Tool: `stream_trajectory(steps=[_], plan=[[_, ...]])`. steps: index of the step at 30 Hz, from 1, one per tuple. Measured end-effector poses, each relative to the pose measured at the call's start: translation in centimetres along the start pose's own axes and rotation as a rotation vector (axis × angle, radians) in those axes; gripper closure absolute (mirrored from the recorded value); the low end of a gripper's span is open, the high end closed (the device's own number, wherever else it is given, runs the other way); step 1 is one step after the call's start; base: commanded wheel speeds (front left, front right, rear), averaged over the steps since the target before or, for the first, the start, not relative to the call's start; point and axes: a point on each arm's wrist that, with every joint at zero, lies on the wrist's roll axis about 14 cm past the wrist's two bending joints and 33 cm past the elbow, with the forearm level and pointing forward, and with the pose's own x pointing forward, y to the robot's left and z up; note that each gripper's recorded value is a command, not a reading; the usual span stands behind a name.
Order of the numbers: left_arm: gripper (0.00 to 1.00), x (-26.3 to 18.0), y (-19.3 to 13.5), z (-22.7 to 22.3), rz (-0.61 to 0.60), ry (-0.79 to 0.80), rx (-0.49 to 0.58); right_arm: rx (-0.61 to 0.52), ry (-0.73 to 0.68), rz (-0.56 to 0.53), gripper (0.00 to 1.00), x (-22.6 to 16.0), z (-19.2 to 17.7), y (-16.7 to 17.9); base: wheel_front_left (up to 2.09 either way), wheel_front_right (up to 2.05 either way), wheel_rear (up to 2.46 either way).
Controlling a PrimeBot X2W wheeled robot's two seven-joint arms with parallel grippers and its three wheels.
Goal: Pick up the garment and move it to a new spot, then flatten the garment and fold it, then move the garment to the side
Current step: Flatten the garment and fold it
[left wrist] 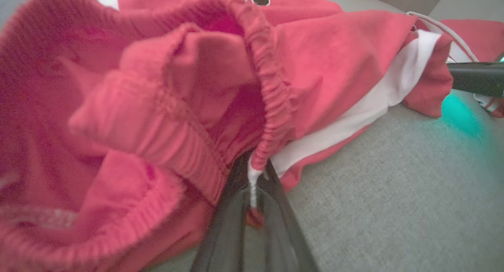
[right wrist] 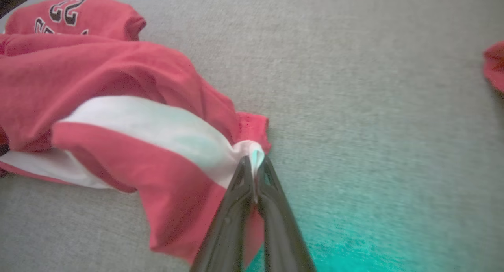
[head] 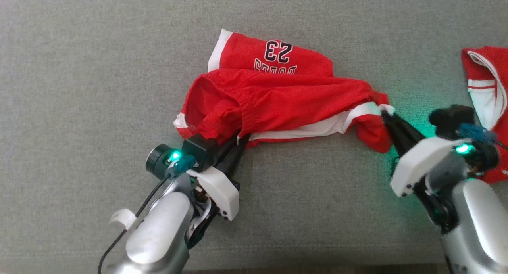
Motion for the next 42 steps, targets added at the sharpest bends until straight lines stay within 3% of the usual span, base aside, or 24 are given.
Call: stream_trajectory(steps=[6, 17, 24, 31, 37, 42], plan=[[1.0, -0.4, 0.4, 1.8, 0.031, -0.067, 0.018, 0.004, -0.131, -0.085, 1.0, -2.5, 1.7, -2.1, 0.0, 0.0, 0.0], [1.0, -4.2, 1.8, 13.2, 0.094, -0.411, 0.041, -0.077, -0.557, -0.164, 1.0, -9.7, 12.0, -3.5, 0.0, 0.0, 0.0], [1.0, -9.5, 0.6, 22.8, 0.075, -0.636, 0.134, -0.225, -0.82, -0.174, 1.0, -17.0, 19.0, -2.2, 0.0, 0.0, 0.0], [1.0, -15.4, -2.6, 31.6, 0.035, -0.86, 0.254, -0.352, -1.072, -0.183, 1.0, -25.7, 25.3, 0.0, 0.0, 0.0, 0.0], [1.0, -17.1, -4.3, 33.1, 0.009, -0.878, 0.273, -0.346, -1.101, -0.182, 1.0, -28.9, 26.2, -0.2, 0.0, 0.0, 0.0], [1.0, -15.4, -3.2, 32.2, 0.005, -0.809, 0.207, -0.291, -1.052, -0.148, 1.0, -27.1, 26.1, -0.8, 0.0, 0.0, 0.0]])
